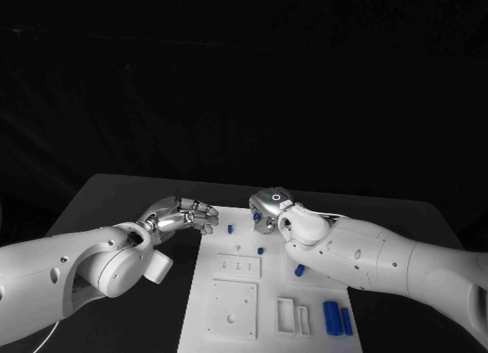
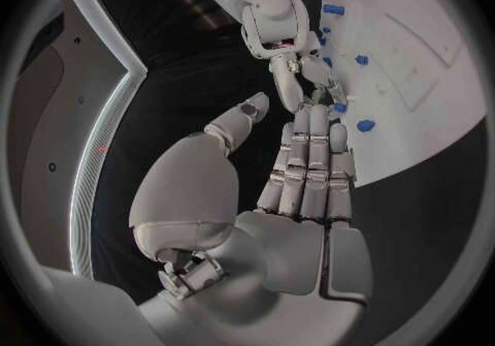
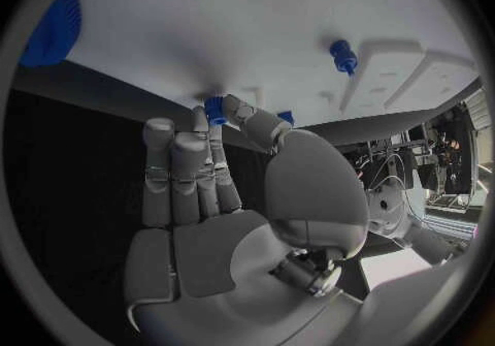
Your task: Assemble the parts on the task board
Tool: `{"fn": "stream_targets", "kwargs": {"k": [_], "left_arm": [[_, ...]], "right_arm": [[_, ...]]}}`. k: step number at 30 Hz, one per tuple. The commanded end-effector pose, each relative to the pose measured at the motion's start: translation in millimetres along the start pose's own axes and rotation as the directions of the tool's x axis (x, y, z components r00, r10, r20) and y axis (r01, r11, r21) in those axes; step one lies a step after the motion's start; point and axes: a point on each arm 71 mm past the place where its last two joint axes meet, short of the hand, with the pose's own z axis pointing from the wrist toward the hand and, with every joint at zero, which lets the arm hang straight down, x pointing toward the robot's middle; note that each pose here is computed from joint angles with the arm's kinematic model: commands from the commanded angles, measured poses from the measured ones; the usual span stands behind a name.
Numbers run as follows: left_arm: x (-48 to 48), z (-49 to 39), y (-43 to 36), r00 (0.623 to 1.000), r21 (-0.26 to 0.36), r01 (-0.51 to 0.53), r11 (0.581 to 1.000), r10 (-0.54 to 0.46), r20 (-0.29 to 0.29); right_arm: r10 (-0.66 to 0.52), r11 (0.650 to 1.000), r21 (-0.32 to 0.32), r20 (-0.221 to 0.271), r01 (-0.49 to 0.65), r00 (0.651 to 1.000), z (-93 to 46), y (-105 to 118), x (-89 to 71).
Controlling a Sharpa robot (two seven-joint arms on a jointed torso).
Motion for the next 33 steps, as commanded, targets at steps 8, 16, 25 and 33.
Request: {"fn": "stream_targets", "kwargs": {"k": [8,16,25,33], "left_arm": [[-1.4,0.2,-1.2,1.0,0.008,-0.003,1.0,0.003,0.0],[-6.8,-1.7,-0.2,1.0,0.007,-0.005,1.0,0.005,0.014],[-12.5,-4.6,0.8,1.0,0.007,-0.006,1.0,0.006,0.027],[-16.5,-5.0,2.0,0.999,0.005,-0.008,1.0,0.008,0.035]], "right_arm": [[0.047,0.999,0.007,0.006,-0.047,0.999,-3.0,-5.1,2.1],[0.11,0.994,-0.017,0.064,-0.109,0.992,-16.0,-13.5,-11.8],[0.177,0.984,0.021,0.057,-0.179,0.982,-37.4,-52.7,-40.1],[0.164,0.984,0.074,0.0,-0.163,0.987,-61.0,-89.9,-39.5]]}}
